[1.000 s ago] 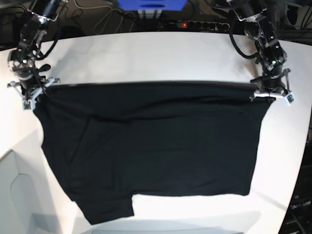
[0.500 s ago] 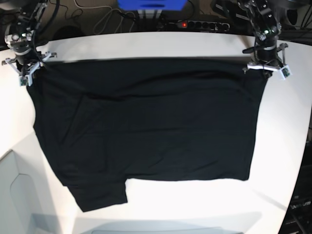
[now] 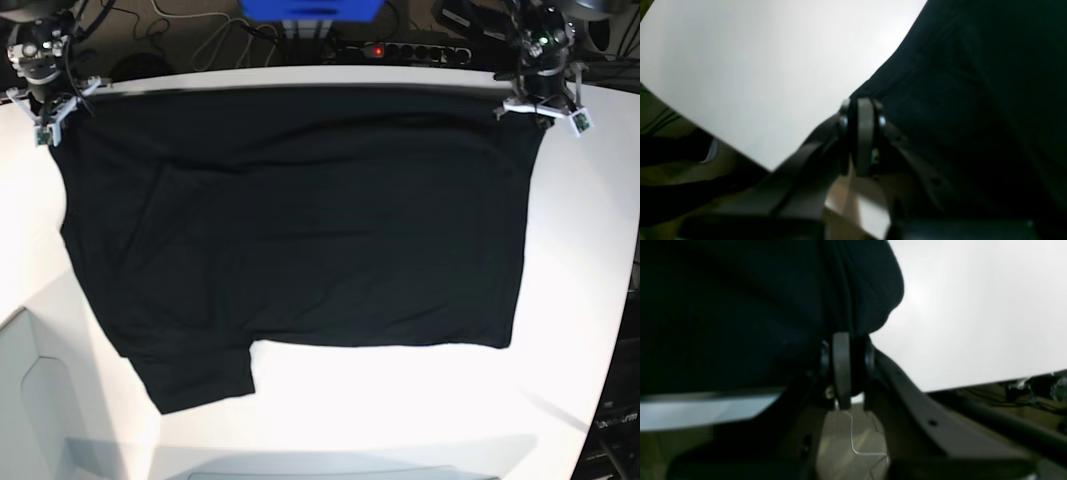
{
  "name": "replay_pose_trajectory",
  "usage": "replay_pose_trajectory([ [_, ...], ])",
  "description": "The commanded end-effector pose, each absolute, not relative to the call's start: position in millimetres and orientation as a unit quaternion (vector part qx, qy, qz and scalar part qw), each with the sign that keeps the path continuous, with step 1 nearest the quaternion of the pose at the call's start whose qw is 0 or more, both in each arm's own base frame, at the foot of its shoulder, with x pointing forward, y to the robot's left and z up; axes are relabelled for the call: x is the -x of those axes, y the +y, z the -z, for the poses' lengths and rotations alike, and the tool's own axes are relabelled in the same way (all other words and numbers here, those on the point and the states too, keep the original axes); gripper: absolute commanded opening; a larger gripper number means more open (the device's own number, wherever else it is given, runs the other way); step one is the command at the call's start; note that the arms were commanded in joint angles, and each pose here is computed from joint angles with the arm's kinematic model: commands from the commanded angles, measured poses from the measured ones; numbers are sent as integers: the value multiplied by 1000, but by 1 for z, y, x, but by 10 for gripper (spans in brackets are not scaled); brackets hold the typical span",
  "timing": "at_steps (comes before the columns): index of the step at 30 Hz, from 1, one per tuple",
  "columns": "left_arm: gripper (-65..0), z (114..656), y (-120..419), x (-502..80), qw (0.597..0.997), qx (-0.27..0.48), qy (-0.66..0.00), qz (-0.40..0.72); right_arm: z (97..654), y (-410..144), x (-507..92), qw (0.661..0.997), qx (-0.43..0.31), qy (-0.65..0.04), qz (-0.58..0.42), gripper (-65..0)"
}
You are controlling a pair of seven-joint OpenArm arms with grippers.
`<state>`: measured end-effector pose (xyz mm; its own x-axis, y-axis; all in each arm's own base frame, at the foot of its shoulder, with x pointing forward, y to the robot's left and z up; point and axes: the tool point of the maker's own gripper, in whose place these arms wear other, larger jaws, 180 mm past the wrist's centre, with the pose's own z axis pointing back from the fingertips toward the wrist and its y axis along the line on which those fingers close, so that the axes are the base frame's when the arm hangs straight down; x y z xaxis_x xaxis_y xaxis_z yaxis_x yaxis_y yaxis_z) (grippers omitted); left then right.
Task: Fold the T-shirt properly
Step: 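Pull the held shoulder edge back with both grippers, dragging the shirt, then open both grippers and release the shoulder edge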
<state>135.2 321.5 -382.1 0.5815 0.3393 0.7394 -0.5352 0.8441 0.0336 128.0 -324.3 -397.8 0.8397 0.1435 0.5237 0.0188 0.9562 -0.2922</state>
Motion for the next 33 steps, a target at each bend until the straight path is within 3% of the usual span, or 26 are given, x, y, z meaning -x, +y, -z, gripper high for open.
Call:
replay_pose_trajectory([
  [1, -650, 374, 326, -134, 877, -138, -392, -242, 387, -331, -133, 942, 158, -295, -40, -650],
  [6, -650, 387, 321, -122, 896, -127, -344, -249, 390, -334, -121, 945, 161, -281, -37, -650],
  [11, -649, 388, 319, -121, 899, -125, -339, -249, 390, -334, -118, 946, 161, -278, -37, -650],
  [15, -641, 389, 319, -120, 900, -125, -337, -248, 390, -334, -118, 946, 162, -278, -38, -557],
  [17, -607, 390, 320, -115, 902, -128, -331, -246, 390, -334, -118, 946, 162, -278, -38, -485],
  [20, -490, 381, 321, -118, 897, -131, -342, -246, 383, -334, -123, 942, 167, -288, -43, -376],
  [23, -347, 365, 330, -116, 884, -146, -360, -261, 368, -331, -134, 934, 174, -308, -53, -309],
  [26, -255, 346, 339, -117, 869, -163, -382, -270, 354, -325, -144, 925, 179, -330, -57, -290],
  [33, -235, 316, 349, -161, 840, -162, -445, -266, 317, -314, -218, 886, 176, -425, -54, -288],
])
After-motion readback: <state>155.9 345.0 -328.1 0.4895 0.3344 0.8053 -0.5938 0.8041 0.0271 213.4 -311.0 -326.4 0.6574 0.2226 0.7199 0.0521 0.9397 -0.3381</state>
